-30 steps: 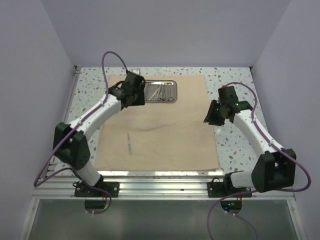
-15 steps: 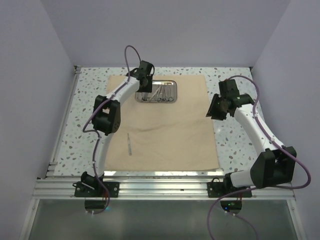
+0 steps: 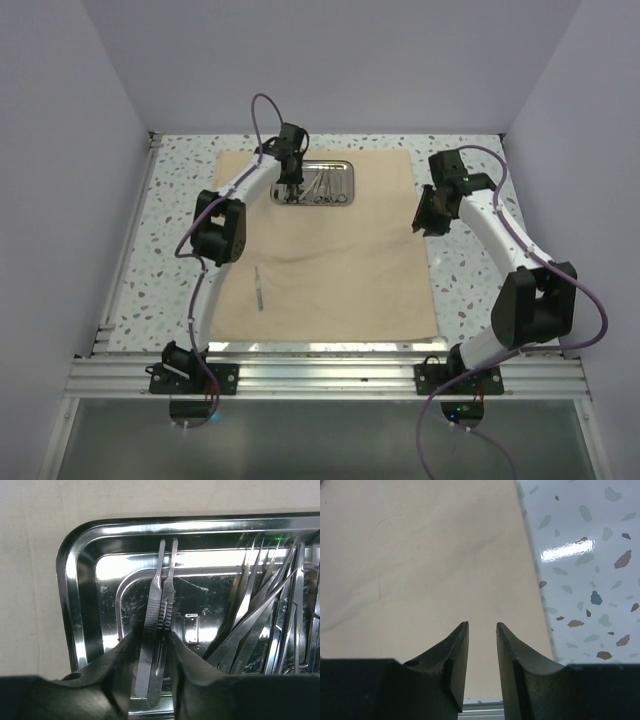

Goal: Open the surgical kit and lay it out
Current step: Pick up the medical item from the container.

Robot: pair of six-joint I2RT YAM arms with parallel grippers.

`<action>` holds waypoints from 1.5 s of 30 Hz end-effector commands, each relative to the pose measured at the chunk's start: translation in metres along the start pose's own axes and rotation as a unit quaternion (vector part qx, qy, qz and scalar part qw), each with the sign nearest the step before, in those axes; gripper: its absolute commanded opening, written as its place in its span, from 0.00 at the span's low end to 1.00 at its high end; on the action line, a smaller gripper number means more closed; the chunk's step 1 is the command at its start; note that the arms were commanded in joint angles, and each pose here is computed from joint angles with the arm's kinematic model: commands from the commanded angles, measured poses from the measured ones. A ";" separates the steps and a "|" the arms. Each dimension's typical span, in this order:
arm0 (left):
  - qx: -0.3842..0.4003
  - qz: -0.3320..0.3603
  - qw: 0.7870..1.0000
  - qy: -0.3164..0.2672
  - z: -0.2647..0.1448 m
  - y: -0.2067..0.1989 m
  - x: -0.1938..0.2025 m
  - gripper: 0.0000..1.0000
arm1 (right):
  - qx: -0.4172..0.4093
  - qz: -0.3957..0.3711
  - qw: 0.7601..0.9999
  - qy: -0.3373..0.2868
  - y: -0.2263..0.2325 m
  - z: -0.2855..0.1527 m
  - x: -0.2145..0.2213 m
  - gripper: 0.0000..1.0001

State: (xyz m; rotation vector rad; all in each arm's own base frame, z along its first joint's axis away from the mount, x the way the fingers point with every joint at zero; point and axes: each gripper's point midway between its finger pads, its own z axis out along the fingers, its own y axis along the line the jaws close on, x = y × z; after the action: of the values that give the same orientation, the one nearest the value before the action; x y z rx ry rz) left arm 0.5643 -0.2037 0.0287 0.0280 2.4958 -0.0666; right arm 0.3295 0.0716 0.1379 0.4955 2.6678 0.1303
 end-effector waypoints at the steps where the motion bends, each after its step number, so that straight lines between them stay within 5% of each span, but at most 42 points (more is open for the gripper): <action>1: -0.011 0.012 0.999 0.051 0.021 0.012 0.040 0.29 | 0.005 -0.013 1.000 0.002 0.000 -0.001 -0.004 0.33; 8: 0.007 0.012 0.996 0.091 0.032 0.010 0.075 0.00 | 0.009 -0.031 0.999 0.010 0.001 0.008 -0.006 0.32; 24: -0.003 -0.017 0.999 -0.045 -0.058 0.007 -0.047 0.00 | -0.018 -0.039 0.999 0.014 0.013 0.008 -0.012 0.30; 28: -0.007 -0.019 0.999 -0.049 -0.068 0.009 -0.048 0.00 | -0.024 -0.036 0.999 0.007 0.013 0.006 -0.010 0.30; 38: -0.018 -0.033 0.999 -0.020 -0.106 0.019 -0.012 0.00 | -0.038 -0.027 0.999 -0.007 0.015 -0.006 -0.011 0.27; 45: -0.022 -0.019 1.000 0.011 -0.179 0.014 0.087 0.00 | -0.071 -0.016 0.997 -0.008 0.020 -0.013 0.001 0.27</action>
State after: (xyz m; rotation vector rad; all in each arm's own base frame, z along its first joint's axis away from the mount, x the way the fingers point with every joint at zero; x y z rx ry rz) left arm 0.4280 -0.1687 0.0921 -0.0196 2.5764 0.0093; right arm 0.3315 0.0816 0.1396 0.4115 2.6778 0.2078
